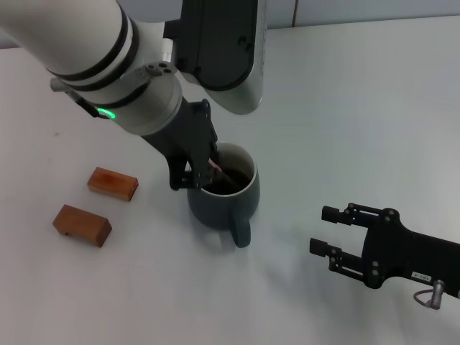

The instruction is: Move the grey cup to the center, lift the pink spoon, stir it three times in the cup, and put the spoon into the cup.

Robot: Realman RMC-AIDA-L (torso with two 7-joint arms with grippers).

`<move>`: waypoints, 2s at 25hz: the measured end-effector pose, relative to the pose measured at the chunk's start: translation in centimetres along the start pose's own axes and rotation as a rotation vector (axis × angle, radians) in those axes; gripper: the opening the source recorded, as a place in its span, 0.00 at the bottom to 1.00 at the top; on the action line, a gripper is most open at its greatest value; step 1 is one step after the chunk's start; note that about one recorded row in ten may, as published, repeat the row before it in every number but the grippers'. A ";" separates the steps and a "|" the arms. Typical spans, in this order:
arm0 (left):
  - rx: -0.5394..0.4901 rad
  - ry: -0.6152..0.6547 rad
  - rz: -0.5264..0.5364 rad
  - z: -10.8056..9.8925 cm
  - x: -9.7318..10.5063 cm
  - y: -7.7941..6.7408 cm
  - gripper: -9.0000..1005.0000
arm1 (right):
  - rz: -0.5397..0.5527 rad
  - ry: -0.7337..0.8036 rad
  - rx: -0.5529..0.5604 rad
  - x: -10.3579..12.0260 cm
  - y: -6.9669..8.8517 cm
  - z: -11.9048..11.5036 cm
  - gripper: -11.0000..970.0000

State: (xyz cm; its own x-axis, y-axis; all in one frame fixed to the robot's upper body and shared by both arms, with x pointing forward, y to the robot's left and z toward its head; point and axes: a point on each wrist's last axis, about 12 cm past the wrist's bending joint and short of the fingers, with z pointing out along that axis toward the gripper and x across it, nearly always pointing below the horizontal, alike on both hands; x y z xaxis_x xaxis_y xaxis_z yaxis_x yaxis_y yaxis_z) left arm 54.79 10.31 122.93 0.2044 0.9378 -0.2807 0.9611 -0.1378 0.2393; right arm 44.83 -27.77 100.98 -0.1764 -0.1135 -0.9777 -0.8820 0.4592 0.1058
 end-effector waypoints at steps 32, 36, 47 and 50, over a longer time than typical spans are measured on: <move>-0.029 0.017 -0.056 0.8 0.8 -0.1 0.18 | 0.014 -0.008 0.000 0.0 0.1 0.2 0.61; -0.040 -0.020 -0.073 0.7 0.9 -0.1 0.26 | 0.013 -0.008 0.002 -0.1 0.0 0.2 0.61; -0.107 -0.485 -0.240 -2.4 3.6 0.5 0.59 | 0.008 0.001 0.013 -0.1 -0.3 0.1 0.61; -0.173 -0.741 -0.403 -3.4 6.6 0.6 0.61 | 0.008 -0.001 0.018 -0.1 -0.3 0.1 0.61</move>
State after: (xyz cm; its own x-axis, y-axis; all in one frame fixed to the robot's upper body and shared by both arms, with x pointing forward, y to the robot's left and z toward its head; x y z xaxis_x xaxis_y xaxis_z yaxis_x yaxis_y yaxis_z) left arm 56.08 17.53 124.33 -0.0201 0.4466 -0.8945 0.9567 0.2683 0.1125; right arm 45.19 -27.81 101.02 -0.1832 -0.1090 -0.9770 -0.8725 0.4759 0.1105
